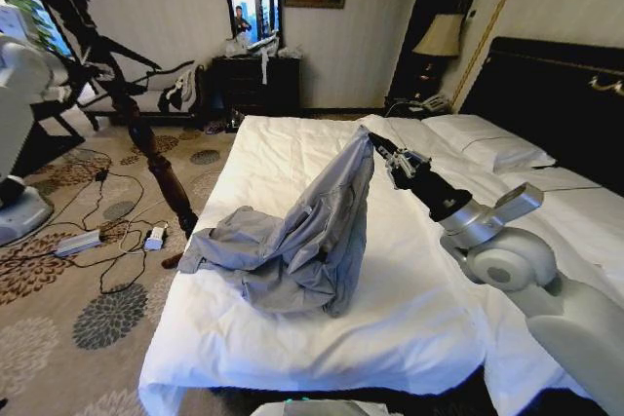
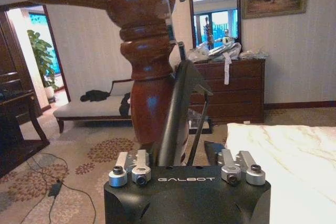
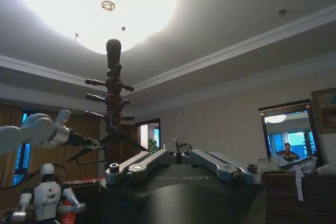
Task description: Pick up the clothes from the bed and hang them on the clothes hanger.
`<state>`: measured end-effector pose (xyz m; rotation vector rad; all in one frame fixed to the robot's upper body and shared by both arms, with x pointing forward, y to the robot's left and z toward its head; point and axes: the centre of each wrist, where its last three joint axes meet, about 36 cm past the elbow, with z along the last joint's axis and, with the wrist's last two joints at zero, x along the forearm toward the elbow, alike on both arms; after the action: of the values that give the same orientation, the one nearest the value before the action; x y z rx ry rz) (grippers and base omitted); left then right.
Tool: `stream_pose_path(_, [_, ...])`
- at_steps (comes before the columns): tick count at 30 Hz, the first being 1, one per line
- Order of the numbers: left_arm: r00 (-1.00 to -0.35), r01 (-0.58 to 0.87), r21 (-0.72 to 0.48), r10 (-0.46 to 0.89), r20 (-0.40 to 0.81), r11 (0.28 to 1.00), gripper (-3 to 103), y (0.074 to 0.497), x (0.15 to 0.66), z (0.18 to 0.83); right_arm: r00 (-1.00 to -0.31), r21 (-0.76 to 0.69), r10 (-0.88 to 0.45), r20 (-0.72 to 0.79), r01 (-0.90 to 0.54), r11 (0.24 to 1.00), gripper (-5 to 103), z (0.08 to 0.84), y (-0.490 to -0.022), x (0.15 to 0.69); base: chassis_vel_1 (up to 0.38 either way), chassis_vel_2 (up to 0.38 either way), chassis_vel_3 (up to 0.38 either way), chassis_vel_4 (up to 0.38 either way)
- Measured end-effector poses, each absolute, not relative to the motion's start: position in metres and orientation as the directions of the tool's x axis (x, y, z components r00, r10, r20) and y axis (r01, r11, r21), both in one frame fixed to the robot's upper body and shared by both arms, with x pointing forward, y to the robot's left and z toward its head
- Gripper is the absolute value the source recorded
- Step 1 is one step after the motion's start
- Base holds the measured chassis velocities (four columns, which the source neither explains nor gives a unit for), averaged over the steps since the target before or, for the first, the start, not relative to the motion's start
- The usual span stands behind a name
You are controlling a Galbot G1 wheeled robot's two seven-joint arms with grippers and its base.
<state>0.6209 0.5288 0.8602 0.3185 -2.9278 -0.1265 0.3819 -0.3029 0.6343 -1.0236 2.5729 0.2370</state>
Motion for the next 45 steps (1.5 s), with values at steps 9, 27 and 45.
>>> stream_pose_path(9, [-0.963, -0.189, 0.08, -0.201, 0.179, 0.979, 23, 0.532, 0.616, 0.858, -0.67, 0.014, -0.633, -0.387, -0.691, 0.723, 0, 0.633, -0.303, 0.382, 0.0, 0.0, 0.0, 0.0])
stream_pose_path(27, [-1.0, -0.016, -0.007, -0.016, 0.025, 1.0, 17, 0.502, 0.581, 0.873, -0.673, 0.002, -0.635, -0.379, -0.687, 0.727, 0, 0.632, -0.302, 0.38, 0.0, 0.0, 0.0, 0.0])
stream_pose_path(45, [-0.73, 0.683, -0.036, 0.682, -0.035, 0.729, 17, 0.401, 0.457, 0.838, -0.841, 0.062, -0.478, -0.254, -0.507, 0.86, 0, 0.63, -0.306, 0.379, 0.0, 0.0, 0.0, 0.0])
